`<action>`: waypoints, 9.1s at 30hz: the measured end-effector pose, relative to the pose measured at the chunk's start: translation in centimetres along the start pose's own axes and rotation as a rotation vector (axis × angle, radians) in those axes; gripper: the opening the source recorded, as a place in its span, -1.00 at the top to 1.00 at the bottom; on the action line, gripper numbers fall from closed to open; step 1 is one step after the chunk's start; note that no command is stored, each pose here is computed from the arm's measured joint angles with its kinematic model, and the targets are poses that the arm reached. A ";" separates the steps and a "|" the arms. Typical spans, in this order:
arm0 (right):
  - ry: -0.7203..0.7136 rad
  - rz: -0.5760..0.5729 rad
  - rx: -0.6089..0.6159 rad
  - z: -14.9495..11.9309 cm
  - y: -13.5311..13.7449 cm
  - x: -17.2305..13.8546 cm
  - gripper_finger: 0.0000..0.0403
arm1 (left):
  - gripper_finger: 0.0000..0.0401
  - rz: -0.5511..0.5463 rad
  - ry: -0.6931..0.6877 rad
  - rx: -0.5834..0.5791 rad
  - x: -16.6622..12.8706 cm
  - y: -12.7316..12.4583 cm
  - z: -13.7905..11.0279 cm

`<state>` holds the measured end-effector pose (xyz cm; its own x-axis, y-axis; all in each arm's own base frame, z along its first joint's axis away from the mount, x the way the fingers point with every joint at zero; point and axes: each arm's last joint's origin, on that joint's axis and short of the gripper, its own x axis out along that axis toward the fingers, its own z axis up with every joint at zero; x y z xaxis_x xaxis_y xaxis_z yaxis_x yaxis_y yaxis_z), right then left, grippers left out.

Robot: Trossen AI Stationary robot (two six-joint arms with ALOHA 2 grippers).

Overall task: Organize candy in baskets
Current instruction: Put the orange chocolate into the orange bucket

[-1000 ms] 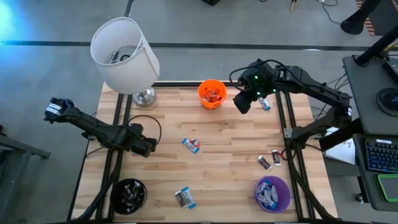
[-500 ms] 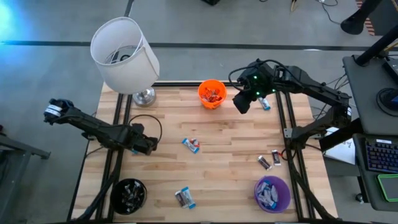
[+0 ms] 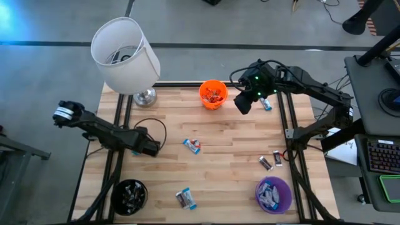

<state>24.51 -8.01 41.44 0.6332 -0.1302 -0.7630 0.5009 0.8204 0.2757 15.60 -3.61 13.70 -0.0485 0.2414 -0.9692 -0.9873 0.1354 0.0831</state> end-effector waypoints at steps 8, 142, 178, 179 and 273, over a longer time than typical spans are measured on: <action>0.001 0.000 -0.007 0.0 0.0 0.0 0.61 | 0.52 0.019 -0.004 0.066 0.1 -1.4 -0.2; 0.207 -0.087 0.038 -9.1 -3.9 2.6 0.61 | 0.46 -0.260 -0.205 0.672 -14.5 -7.2 21.9; 0.035 0.291 -0.057 -5.6 2.1 9.6 0.61 | 0.46 -0.569 -0.268 0.883 -18.8 -5.2 12.4; 0.023 0.301 -0.064 -5.5 2.4 9.6 0.61 | 0.46 -0.571 -0.256 0.899 -18.9 -5.1 11.8; 0.199 0.156 -0.401 -5.6 7.2 30.9 0.09 | 0.43 -0.662 0.001 0.952 -22.6 1.9 2.8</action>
<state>44.32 -3.02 16.56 0.5375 0.0884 -0.8386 0.1166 0.9771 0.1777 15.21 -6.09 36.41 0.4343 -0.1474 -0.8886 -0.3063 0.9036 -0.2996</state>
